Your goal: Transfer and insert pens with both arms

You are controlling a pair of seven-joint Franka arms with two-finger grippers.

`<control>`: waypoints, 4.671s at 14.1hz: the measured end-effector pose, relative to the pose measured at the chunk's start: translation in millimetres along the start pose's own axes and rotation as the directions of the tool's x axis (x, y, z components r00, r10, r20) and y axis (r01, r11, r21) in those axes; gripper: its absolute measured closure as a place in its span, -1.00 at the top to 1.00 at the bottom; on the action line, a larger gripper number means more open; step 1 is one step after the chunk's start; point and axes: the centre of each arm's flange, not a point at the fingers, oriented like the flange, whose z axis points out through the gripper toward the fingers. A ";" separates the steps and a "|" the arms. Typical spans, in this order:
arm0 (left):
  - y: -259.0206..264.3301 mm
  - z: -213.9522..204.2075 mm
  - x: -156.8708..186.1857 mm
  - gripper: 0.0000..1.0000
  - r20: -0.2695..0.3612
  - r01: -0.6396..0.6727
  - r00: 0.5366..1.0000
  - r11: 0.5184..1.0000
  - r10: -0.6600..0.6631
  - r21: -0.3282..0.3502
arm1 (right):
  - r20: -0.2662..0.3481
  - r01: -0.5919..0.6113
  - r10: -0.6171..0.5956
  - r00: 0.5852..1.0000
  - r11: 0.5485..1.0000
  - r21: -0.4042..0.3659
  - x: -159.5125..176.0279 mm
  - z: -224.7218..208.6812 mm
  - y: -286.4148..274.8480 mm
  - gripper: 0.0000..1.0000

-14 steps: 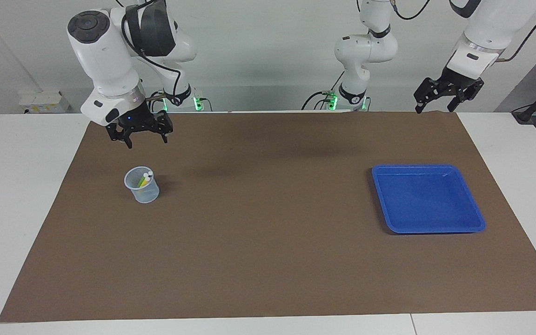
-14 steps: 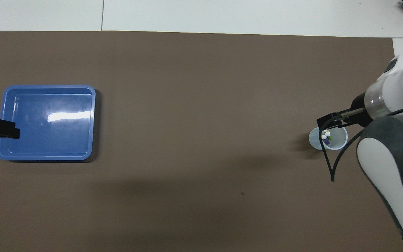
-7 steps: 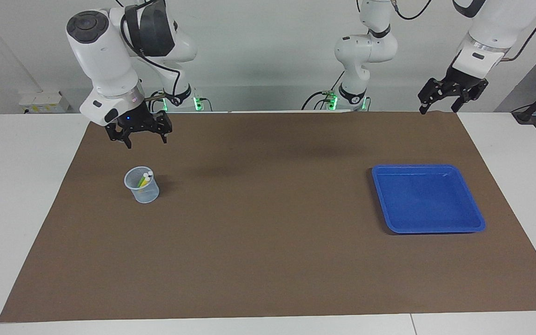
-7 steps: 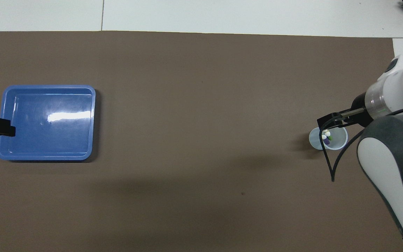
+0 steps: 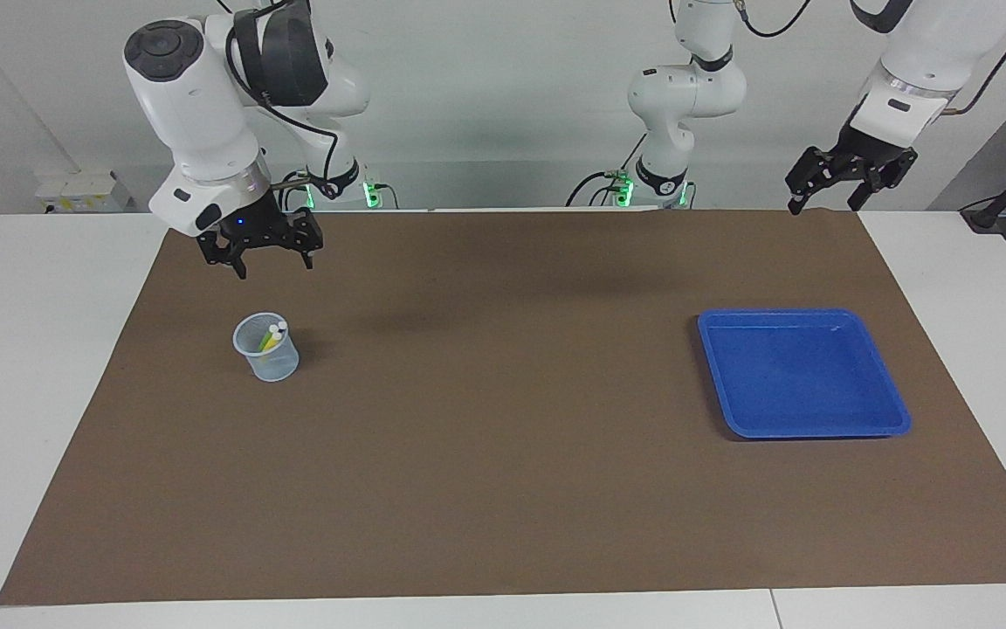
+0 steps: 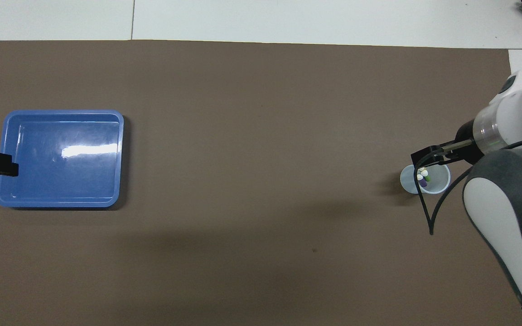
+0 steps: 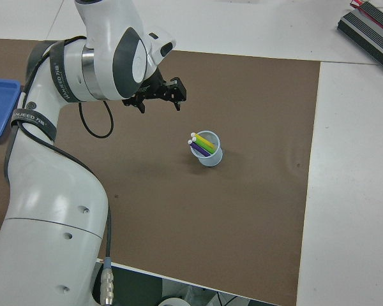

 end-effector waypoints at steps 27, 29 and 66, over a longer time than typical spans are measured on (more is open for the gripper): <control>-15.8 -31.4 55.0 1.00 0.023 0.038 0.999 0.999 -0.039 0.025 | -0.003 0.001 -0.001 1.000 1.000 0.000 0.2 -1.4 -0.5 1.00; -16.3 -34.2 51.9 1.00 0.018 0.038 0.999 0.999 -0.038 0.026 | -0.004 0.001 -0.001 1.000 1.000 0.000 0.3 -1.7 -0.5 1.00; -4.8 8.4 56.4 1.00 0.009 0.011 1.000 1.000 -0.011 0.028 | -0.004 0.001 -0.001 1.000 1.000 0.000 0.3 -2.1 -0.5 1.00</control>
